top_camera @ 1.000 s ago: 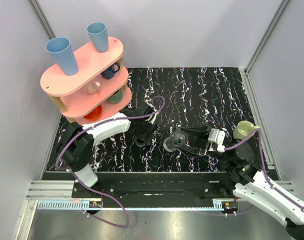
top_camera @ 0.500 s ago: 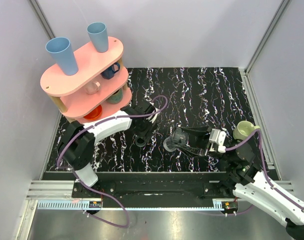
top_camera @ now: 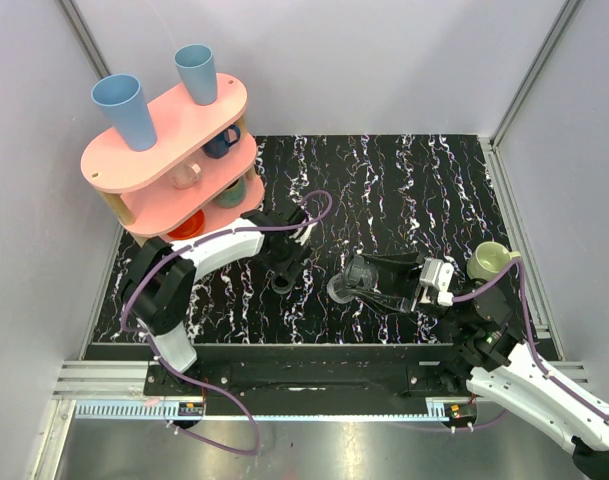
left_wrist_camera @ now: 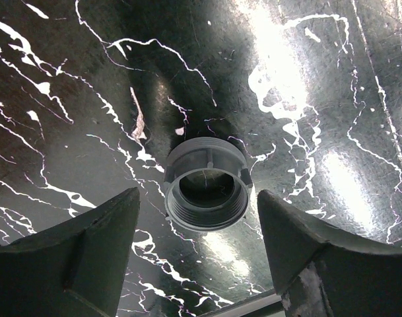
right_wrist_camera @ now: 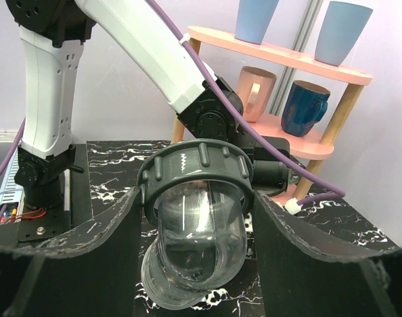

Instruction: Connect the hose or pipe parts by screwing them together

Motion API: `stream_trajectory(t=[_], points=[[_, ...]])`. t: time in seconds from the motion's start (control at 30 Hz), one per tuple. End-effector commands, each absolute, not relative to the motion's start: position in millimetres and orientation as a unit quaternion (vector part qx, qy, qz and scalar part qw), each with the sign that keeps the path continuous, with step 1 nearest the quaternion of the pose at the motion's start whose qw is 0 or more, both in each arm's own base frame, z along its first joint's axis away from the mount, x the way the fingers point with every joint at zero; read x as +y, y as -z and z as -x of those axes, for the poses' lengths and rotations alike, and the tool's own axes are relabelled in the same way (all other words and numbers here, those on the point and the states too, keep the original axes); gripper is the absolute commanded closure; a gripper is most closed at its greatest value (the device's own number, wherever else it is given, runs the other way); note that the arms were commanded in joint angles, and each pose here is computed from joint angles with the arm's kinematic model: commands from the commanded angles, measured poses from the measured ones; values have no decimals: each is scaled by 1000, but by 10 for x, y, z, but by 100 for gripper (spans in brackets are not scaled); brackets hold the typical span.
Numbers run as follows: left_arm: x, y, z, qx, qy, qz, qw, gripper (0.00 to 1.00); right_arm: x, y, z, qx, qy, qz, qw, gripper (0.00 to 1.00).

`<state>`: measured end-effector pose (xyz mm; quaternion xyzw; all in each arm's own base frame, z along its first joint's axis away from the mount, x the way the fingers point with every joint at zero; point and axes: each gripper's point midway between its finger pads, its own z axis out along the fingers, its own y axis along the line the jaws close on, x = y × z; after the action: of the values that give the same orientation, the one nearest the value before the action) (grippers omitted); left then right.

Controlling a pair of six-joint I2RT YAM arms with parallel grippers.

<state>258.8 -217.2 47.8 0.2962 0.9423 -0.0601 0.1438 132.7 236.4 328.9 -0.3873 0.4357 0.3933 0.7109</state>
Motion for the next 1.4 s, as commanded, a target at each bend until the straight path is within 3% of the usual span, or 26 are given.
stream_trajectory(t=[0.0,0.63,0.73,0.8,0.97,1.23,1.37], points=[[-2195,-428,-2569,940,69,-304,136,24,2301,-3432,-1342,421,-384,375,731,71],[-2191,-327,-2483,942,76,-306,111,28,2299,-3447,-1336,420,-384,375,732,71],[-2204,-333,-2483,942,81,-306,111,38,2301,-3450,-1335,420,-385,376,731,71],[-2205,-324,-2484,942,82,-307,110,40,2303,-3443,-1336,420,-385,375,731,71],[-2183,-304,-2486,943,77,-305,108,32,2298,-3453,-1323,418,-386,376,731,71],[-2179,-299,-2489,943,78,-304,106,32,2294,-3445,-1317,418,-386,376,731,71],[-2197,-302,-2473,943,84,-305,104,43,2293,-3445,-1319,418,-387,376,731,71]])
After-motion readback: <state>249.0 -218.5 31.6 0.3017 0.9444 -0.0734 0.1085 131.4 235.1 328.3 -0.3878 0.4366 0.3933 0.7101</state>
